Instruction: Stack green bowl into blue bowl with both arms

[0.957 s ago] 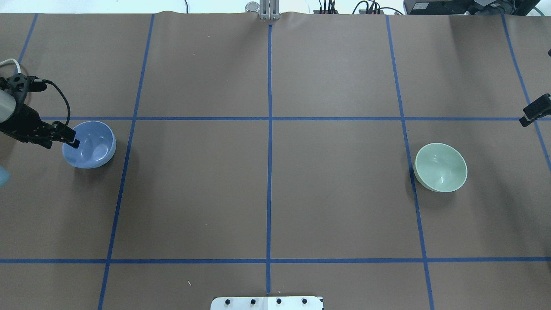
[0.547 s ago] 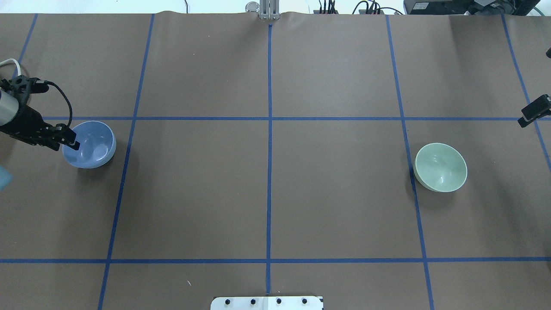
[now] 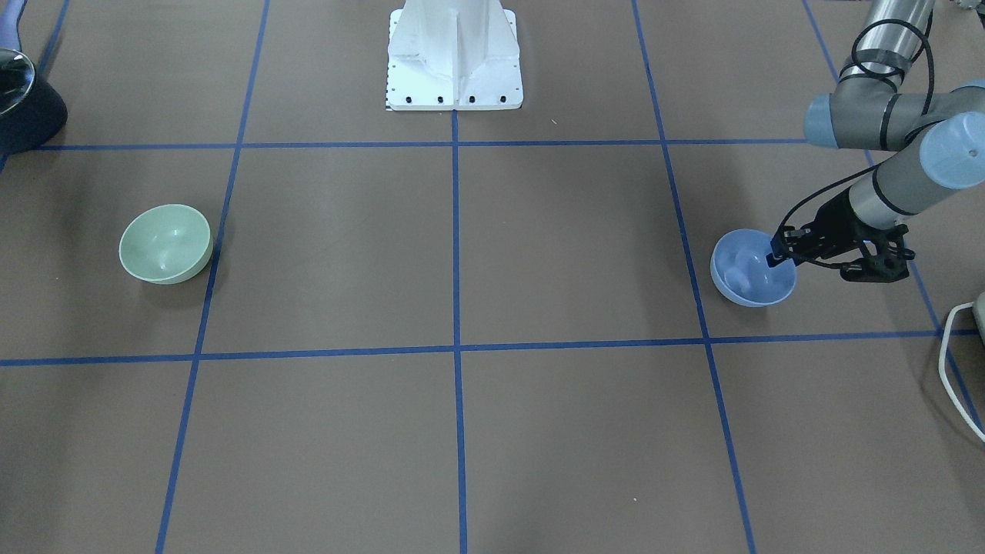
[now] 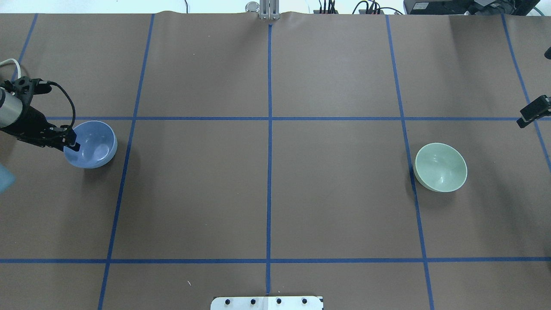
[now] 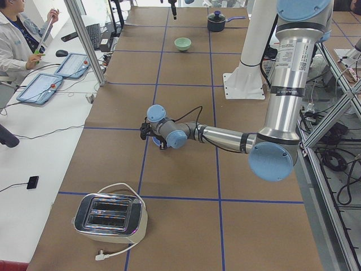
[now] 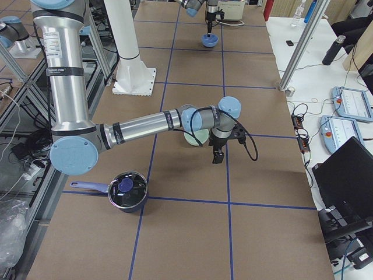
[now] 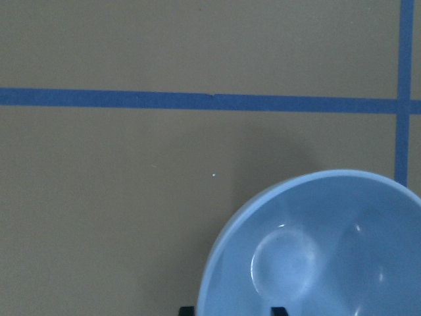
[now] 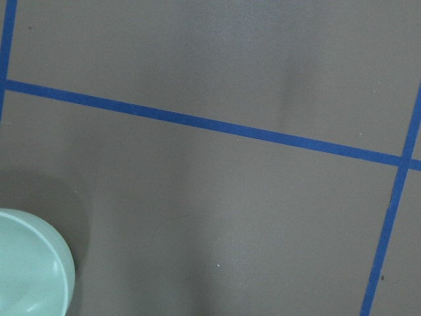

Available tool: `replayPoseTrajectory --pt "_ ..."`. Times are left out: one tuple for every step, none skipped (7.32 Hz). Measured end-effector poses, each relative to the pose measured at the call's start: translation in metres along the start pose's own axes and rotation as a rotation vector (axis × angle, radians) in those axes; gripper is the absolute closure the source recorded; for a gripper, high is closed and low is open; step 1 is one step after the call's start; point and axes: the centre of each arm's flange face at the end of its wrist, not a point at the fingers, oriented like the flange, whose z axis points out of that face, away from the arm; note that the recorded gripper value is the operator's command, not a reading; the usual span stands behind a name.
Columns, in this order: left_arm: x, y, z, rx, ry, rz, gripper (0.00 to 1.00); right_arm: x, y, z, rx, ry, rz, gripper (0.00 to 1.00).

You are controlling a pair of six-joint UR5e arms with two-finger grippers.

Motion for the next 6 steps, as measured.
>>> replayPoseTrajectory --pt "0.001 0.0 0.0 0.0 0.001 -0.008 0.8 -0.001 0.0 0.001 -0.002 0.0 -0.003 0.0" --pt "0.002 0.0 0.001 -0.001 0.0 -0.013 0.82 -0.003 -0.001 0.002 -0.003 0.0 -0.006 0.0" --pt "0.002 -0.001 0.002 -0.001 -0.001 -0.016 0.84 -0.005 -0.002 0.002 -0.004 0.0 -0.009 0.0" --pt "0.002 -0.001 0.003 0.002 -0.006 -0.021 0.87 -0.007 -0.003 0.003 -0.006 0.0 -0.012 0.0" --pt "0.005 -0.003 0.003 0.009 -0.008 -0.032 0.9 -0.008 -0.004 0.005 -0.008 0.0 -0.015 0.0" --pt "0.012 -0.006 0.001 0.017 -0.004 -0.047 0.91 -0.009 -0.006 0.006 -0.01 0.0 -0.016 0.0"
